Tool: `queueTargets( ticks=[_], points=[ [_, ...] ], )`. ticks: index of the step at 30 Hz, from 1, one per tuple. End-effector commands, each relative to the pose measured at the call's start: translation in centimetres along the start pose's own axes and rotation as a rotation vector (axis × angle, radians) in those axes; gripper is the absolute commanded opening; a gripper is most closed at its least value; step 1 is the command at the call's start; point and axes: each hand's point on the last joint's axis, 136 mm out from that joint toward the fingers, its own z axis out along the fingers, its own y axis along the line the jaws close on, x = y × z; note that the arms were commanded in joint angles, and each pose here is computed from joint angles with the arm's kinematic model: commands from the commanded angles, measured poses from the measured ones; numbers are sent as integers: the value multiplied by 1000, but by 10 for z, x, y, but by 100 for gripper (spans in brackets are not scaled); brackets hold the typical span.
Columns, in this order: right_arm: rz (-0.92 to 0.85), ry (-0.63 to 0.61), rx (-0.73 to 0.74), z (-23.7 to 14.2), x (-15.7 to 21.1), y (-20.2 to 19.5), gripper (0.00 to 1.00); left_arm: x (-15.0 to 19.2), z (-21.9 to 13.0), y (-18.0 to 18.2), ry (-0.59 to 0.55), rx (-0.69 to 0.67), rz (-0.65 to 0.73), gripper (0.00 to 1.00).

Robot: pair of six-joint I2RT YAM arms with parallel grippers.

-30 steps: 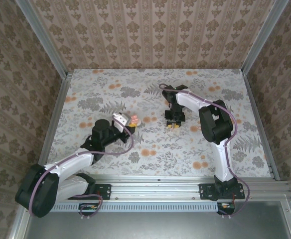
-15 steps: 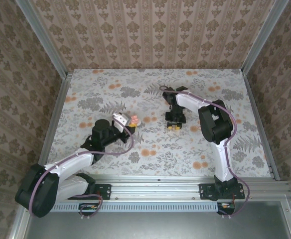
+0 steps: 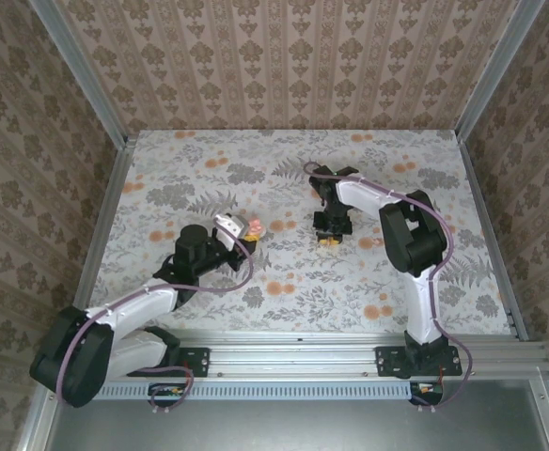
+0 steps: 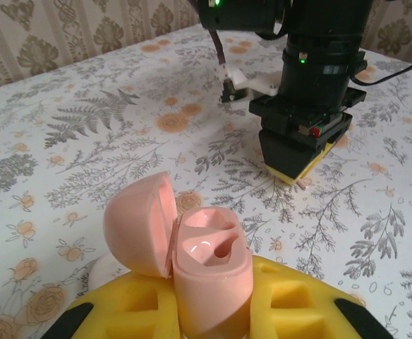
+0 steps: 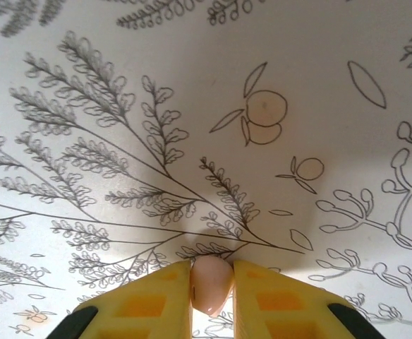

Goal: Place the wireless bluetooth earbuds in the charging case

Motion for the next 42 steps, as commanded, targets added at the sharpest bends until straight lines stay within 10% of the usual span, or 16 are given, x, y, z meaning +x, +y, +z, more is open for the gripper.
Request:
queueTargets(
  ticks=[1, 21, 42],
  points=[
    [-22, -151, -118, -25, -14, 21, 18, -15, 6, -4, -39, 48, 42, 10],
    [-429, -881, -539, -208, 15, 104, 20, -48, 40, -21, -130, 221, 186, 10],
    [-468, -968, -710, -242, 44, 128, 21, -93, 38, -20, -238, 189, 224, 10]
  ],
)
